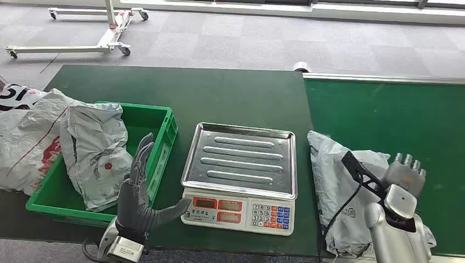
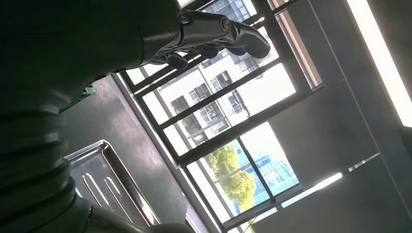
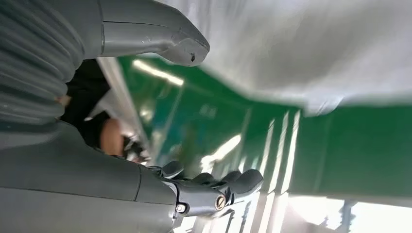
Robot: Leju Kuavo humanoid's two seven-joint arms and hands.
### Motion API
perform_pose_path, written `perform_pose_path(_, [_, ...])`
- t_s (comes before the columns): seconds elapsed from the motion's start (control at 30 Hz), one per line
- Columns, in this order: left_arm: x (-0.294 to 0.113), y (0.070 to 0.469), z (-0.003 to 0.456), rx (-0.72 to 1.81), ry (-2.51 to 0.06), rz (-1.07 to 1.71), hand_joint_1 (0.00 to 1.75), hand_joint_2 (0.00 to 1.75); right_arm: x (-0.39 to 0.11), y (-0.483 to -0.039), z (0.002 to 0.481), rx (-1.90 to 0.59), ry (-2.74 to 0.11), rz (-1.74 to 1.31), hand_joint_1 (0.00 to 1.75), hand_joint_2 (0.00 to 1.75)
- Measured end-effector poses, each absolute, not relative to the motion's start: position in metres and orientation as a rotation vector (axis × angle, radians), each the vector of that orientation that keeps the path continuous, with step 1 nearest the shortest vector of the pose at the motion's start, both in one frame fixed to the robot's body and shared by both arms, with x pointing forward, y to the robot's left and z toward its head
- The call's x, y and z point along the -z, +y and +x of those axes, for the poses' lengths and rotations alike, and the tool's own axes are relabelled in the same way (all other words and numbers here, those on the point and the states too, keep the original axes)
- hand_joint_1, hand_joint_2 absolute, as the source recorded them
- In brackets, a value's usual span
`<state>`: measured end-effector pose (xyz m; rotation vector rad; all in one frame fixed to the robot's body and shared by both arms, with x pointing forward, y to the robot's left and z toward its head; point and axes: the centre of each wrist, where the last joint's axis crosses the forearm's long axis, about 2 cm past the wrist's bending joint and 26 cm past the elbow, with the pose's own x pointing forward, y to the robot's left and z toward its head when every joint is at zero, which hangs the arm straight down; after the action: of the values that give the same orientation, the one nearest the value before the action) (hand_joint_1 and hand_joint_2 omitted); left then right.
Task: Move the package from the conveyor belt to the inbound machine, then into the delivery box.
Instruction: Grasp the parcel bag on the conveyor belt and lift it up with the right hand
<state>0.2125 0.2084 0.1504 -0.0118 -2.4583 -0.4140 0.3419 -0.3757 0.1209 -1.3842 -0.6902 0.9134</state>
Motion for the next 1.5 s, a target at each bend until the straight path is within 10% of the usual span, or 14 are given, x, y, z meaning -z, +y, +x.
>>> perform_pose_path(0.73, [-0.150,0.208,0.213,0.429,-2.455,-0.028,0.00,1.75,-0.075,-0.345,0.347,-1.262,-0.859,-0.861,0.00,1.75])
perform_pose_path(0.8, [-0.151,0.208,0.214,0.422,-2.456,-0.034,0.00,1.75,-0.072,-0.343,0.345,-1.325,-0.933,-0.774,0.13,1.75])
perform_pose_path(0.93, [-0.152,0.208,0.216,0.421,-2.460,-0.036,0.00,1.75,-0.070,-0.343,0.342,-1.362,-0.981,-0.723,1.75,1.75])
perform_pose_path(1.5, [-0.154,0.212,0.211,0.438,-2.471,-0.017,0.00,1.75,-0.087,-0.335,0.325,-1.356,-1.136,-0.918,1.75,1.75])
